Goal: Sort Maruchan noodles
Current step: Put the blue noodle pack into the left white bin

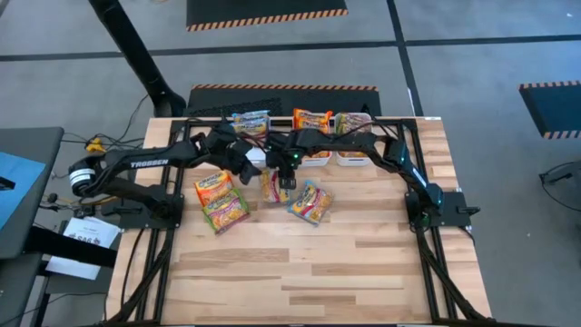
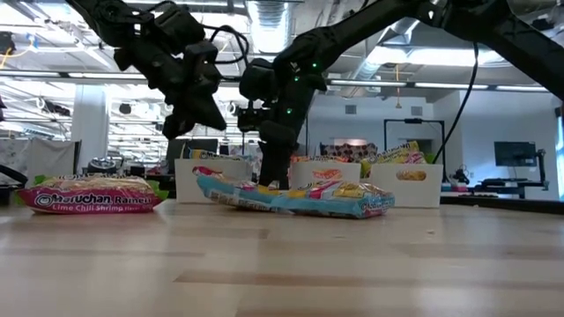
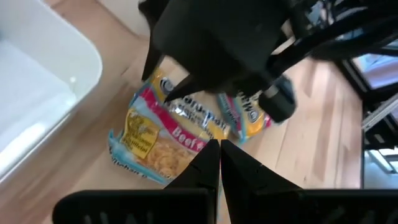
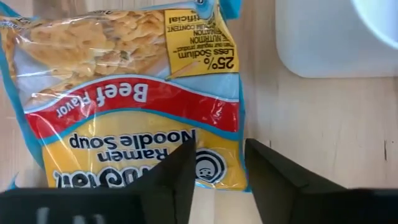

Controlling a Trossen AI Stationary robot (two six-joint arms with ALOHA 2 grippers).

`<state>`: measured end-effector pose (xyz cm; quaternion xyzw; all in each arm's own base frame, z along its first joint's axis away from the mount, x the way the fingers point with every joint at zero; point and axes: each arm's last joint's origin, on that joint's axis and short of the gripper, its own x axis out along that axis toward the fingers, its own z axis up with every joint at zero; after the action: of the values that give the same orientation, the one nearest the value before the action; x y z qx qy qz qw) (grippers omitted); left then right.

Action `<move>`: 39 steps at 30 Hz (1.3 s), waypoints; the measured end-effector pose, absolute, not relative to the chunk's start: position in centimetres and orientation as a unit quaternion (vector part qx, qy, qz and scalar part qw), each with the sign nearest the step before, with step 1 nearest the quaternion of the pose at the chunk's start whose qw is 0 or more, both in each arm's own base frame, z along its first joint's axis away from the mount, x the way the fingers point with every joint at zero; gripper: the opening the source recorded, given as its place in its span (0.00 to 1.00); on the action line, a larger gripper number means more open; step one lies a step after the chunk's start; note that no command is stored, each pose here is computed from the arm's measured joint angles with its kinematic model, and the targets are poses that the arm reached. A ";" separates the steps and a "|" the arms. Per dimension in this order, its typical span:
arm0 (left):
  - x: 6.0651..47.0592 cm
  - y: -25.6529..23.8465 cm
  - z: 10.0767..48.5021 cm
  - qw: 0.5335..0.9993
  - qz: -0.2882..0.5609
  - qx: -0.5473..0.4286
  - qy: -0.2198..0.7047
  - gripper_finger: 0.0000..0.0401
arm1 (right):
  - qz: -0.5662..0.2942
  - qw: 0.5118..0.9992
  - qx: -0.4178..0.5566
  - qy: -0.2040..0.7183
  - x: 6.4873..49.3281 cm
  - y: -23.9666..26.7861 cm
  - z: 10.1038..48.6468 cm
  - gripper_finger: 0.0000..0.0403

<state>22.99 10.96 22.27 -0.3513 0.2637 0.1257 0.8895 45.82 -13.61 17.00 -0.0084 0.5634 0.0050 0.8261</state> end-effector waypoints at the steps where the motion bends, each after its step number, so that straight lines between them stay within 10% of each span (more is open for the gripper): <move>1: 22.9 10.9 22.5 0.891 0.125 -0.350 0.260 0.00 | 0.004 0.825 -0.011 0.565 45.8 -13.6 17.0 0.37; 9: 22.5 10.8 23.2 0.900 0.134 -0.334 0.246 0.00 | 0.011 0.821 -0.015 0.571 45.7 -13.5 16.9 0.03; 39: 22.3 10.2 22.9 0.868 0.077 -0.409 0.272 0.09 | 0.013 0.828 -0.019 0.560 43.3 -12.2 29.5 0.13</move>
<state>22.30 10.19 22.95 -0.4090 0.2718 0.0769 0.8677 43.33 -12.21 29.52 -0.0186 0.5601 0.0134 0.8281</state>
